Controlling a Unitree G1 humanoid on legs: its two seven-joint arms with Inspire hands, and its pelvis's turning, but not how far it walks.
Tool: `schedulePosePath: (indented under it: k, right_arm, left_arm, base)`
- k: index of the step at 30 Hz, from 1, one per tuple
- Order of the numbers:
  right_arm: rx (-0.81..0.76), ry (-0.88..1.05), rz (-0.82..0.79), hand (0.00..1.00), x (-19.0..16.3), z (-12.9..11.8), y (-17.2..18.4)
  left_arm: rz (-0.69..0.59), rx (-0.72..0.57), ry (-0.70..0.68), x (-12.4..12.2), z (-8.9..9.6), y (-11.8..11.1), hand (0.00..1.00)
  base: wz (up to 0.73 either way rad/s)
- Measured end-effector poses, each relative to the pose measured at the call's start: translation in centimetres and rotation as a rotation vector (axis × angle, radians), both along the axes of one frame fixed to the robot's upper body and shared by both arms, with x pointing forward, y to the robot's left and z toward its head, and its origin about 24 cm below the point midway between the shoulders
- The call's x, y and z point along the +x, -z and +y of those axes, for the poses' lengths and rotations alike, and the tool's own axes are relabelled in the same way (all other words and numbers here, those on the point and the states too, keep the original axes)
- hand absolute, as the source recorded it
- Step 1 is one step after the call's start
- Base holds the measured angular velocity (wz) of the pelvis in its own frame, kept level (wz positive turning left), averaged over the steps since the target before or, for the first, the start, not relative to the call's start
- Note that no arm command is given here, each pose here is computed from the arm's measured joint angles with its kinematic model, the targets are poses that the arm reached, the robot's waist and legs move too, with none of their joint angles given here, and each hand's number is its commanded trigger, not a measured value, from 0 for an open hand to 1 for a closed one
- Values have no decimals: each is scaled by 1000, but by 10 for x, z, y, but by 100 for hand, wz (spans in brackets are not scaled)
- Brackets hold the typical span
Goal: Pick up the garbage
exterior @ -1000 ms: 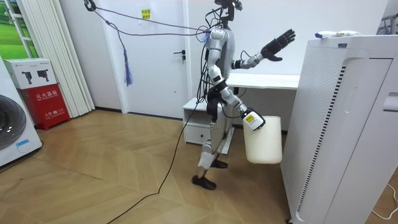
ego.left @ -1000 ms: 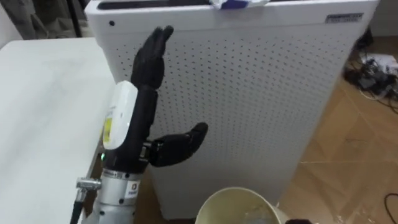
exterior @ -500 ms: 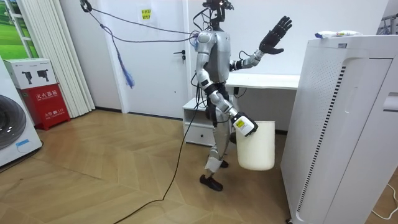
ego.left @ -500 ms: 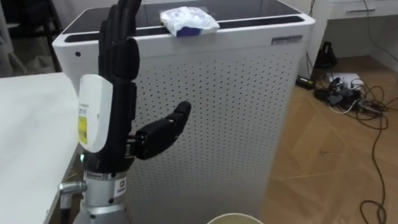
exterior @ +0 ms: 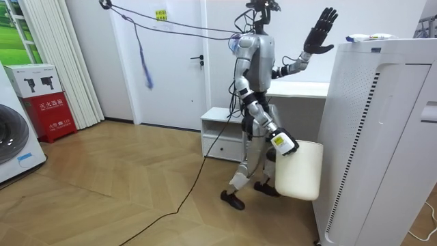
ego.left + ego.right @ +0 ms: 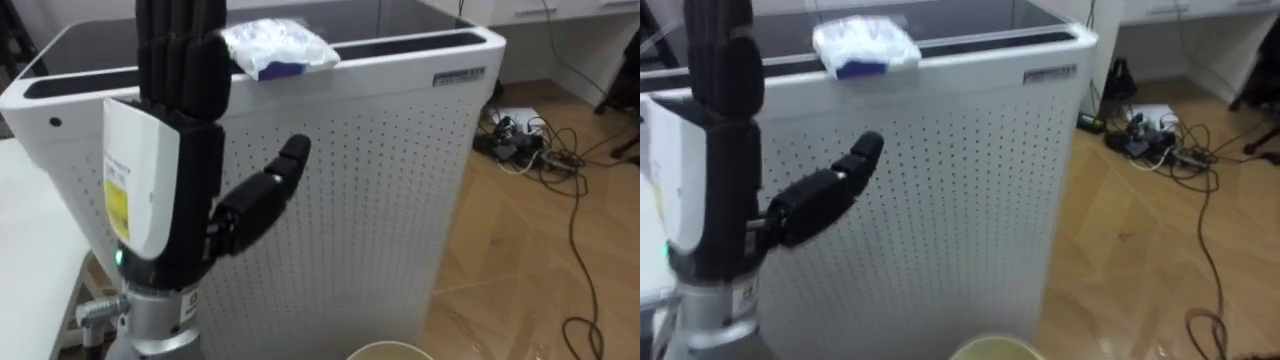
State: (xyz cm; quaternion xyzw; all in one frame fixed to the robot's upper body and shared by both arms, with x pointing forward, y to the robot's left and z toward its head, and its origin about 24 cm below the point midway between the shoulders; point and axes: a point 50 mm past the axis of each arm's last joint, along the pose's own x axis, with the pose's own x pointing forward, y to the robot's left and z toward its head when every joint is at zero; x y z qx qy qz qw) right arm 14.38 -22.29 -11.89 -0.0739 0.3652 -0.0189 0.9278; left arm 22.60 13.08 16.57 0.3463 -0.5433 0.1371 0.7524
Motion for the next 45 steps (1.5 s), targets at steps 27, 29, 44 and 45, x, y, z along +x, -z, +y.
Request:
schedulePosePath:
  k: [27, 29, 44, 45]
  right_arm:
    - [58, -198, 62, 100, 15, 8, -2]
    - [56, -202, 66, 100, 14, 7, -2]
    - [13, -278, 82, 100, 13, 5, -3]
    - [12, -279, 82, 100, 13, 5, -3]
  left_arm:
    - [11, 249, 14, -10, 3, 9, 100]
    - [39, 280, 12, -10, 2, 11, 100]
    - [57, 276, -36, -9, 5, 9, 100]
    - [58, 276, -37, -9, 5, 9, 100]
  base:
    - [3]
    - [22]
    - [3]
    - [0]
